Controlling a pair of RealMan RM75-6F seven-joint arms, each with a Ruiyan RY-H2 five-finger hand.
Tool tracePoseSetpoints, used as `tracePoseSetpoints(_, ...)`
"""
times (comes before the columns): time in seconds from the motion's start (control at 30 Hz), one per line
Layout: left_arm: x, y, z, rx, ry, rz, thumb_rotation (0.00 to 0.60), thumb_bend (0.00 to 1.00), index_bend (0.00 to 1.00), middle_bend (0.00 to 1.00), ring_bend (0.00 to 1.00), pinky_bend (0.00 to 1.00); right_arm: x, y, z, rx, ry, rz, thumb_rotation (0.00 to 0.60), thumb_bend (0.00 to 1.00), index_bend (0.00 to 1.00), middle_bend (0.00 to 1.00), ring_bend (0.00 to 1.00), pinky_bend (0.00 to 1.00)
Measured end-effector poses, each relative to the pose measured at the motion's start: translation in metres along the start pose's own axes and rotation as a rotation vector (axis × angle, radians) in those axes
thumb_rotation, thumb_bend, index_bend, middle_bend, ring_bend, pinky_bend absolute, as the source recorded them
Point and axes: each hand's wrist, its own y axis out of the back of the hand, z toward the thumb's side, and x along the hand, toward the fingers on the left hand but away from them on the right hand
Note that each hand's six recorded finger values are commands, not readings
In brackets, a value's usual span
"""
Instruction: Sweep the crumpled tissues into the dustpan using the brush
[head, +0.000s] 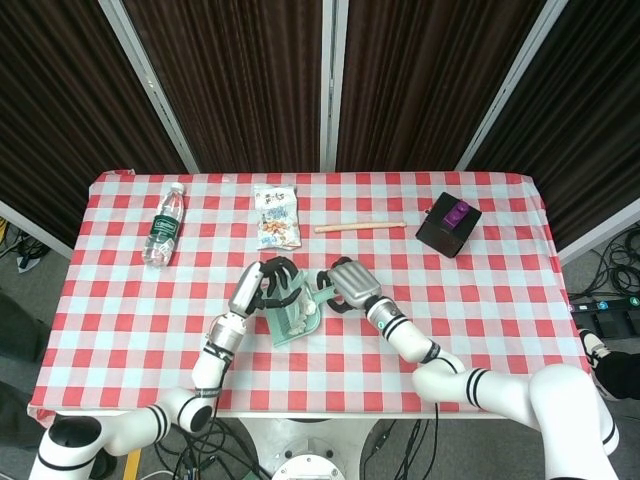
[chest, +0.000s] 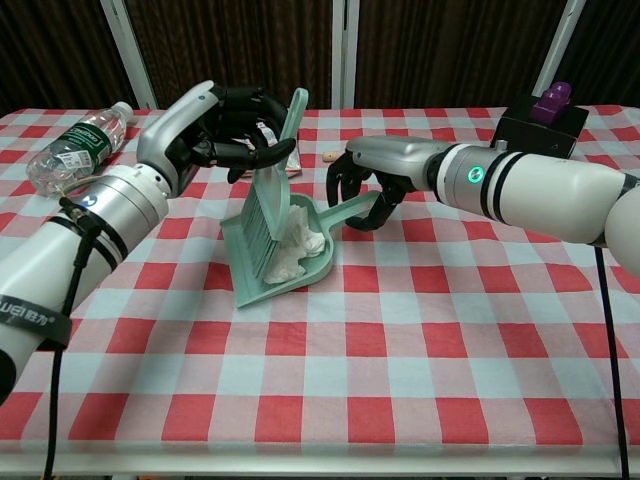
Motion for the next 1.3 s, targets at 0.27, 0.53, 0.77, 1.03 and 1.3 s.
tracePoseSetpoints(0.27,-0.005,0.015,0.003,0.004,-0.008,0.016,0.600,0.62,0.55,0.52,0.59,0.81,0.004,0.001,-0.001,0.010,-0.008,-0.002,0.600,0.25,0.00,0.15,0.02,0.08)
tracePoseSetpoints(0.53,-0.011,0.058,-0.001,0.191,0.009,0.027,0.600,0.62,0.54,0.52,0.59,0.81,0.023,0.030,-0.021,0.043,-0.031,-0.058,0.600,0.25,0.00,0.14,0.00,0.05)
tracePoseSetpoints(0.77,-0.015,0.091,-0.026,0.535,0.140,-0.042,0.600,0.62,0.52,0.49,0.57,0.81,0.056,0.065,-0.050,0.088,-0.074,-0.126,0.600,0.25,0.00,0.14,0.00,0.05)
tracePoseSetpoints(1.03,-0.016,0.108,-0.047,0.793,0.286,-0.113,0.600,0.45,0.26,0.34,0.41,0.74,0.090,0.078,-0.078,0.101,-0.120,-0.158,0.600,0.25,0.00,0.14,0.00,0.05)
tracePoseSetpoints(1.3,-0.026,0.125,-0.025,0.786,0.248,-0.055,0.600,0.41,0.19,0.29,0.33,0.64,0.120,0.091,-0.106,0.087,-0.166,-0.202,0.600,0.25,0.00,0.14,0.00,0.05)
